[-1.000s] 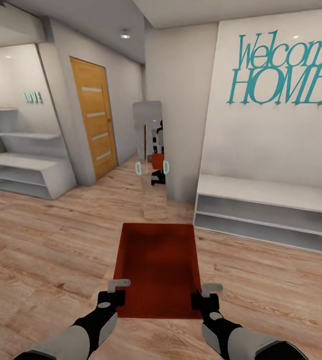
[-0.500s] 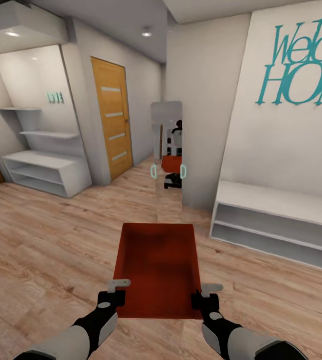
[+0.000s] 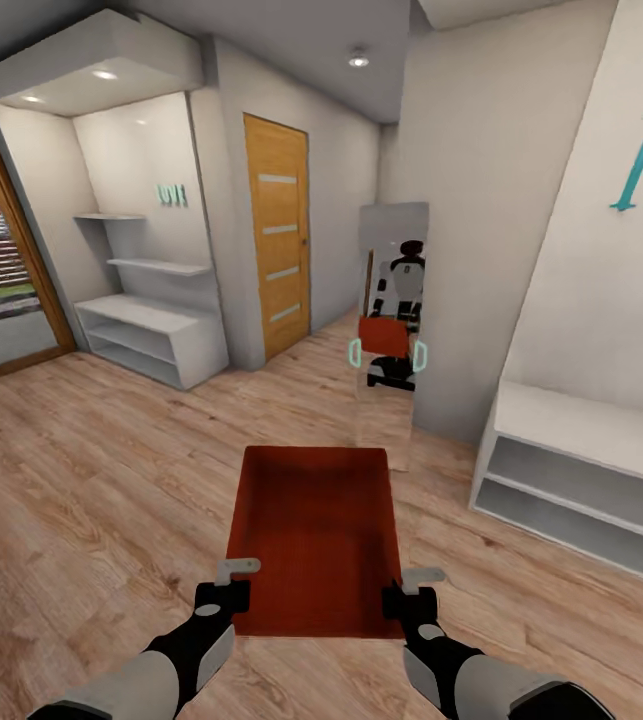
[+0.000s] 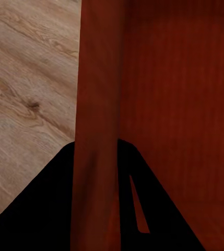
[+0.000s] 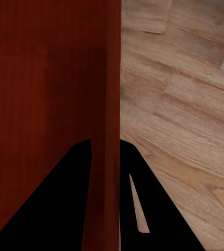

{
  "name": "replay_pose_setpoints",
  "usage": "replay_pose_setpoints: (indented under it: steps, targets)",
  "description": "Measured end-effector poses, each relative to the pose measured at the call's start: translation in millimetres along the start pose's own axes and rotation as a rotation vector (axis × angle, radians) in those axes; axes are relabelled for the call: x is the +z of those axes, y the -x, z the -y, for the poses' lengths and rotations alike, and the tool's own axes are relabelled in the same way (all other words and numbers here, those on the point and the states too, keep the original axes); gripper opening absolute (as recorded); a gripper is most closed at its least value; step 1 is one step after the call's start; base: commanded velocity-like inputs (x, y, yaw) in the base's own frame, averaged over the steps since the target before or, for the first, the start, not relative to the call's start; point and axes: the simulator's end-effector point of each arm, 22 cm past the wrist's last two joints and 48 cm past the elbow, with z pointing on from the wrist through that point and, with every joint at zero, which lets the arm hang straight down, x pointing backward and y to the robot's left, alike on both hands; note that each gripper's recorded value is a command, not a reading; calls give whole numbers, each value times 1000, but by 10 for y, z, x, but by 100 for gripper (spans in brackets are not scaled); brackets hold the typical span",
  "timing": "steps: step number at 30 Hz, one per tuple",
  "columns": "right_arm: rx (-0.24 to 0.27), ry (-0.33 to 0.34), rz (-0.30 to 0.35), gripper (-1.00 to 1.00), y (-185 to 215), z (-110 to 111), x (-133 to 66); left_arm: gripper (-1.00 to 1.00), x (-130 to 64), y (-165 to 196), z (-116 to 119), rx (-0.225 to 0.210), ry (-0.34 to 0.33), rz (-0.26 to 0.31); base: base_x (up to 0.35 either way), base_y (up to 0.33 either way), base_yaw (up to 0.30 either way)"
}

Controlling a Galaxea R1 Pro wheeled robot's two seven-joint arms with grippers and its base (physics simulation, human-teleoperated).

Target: Move the two storage containers from the living room to the garage. In the garage, place one container on the floor and stack the other container on top of it (either order is fine).

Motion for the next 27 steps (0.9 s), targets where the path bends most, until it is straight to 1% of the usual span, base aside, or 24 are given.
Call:
replay_pose_setpoints:
  steps: [24,27]
  targets:
    - [0,0,0,-100,0,-1,0,-100,0,1,0,0,0,0,323,0,300]
    - [0,0,-1,-100,-1,-5,-1,-100,2,0,-5,0,0,0,323,0,162]
